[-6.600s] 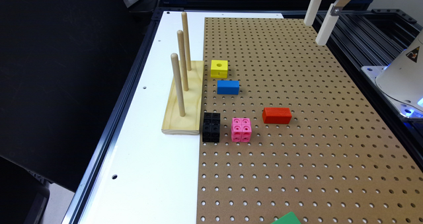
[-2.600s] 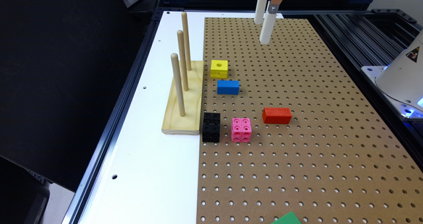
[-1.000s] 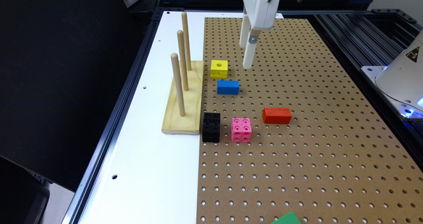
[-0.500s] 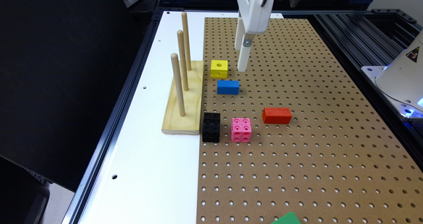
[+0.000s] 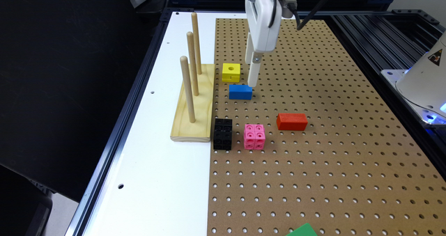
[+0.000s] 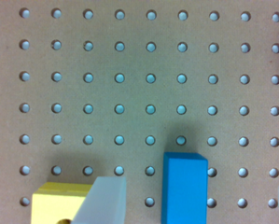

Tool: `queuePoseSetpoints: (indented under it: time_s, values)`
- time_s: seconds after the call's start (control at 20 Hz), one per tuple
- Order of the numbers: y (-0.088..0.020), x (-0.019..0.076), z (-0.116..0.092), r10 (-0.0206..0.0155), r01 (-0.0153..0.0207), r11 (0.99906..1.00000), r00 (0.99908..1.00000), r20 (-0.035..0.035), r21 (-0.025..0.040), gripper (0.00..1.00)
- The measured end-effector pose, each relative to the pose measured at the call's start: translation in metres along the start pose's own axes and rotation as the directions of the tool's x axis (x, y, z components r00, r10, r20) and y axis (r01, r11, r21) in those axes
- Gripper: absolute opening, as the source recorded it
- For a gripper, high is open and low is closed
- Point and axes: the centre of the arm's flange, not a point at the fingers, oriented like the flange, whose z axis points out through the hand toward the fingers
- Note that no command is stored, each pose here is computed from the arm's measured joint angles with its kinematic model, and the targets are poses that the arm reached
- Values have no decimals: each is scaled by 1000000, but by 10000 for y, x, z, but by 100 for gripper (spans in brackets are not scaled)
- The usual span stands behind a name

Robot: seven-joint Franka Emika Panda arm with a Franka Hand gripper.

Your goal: Pick up narrow blue stick.

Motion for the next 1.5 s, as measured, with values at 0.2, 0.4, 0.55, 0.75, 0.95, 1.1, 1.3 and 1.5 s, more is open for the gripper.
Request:
queuePoseSetpoints:
  time_s: [0.2, 0.4, 0.55, 0.75, 0.95, 1.1, 1.3, 1.5]
  values:
    - [4, -4, 111, 359, -317, 999984, 999972, 7435, -5653, 100]
    - [-8, 10, 268, 1066, -1043, 999995, 999970, 7666, -2904, 100]
    - [-27, 25, 274, 733, -730, 1000000, 999982, 5902, -506, 100]
    - [-112, 52, 232, -2561, 2594, 999930, 999993, -2869, 11535, 100]
    - [-193, 61, 252, -2990, 3022, 999868, 999993, -2080, 15949, 100]
    - [-225, 62, 273, -1994, 1997, 999871, 999998, -210, 15939, 100]
    - [-232, 61, 320, -1725, 1659, 999934, 999982, 5796, 11382, 100]
    - [-231, 57, 348, -1660, 1582, 999966, 999952, 9659, 8105, 100]
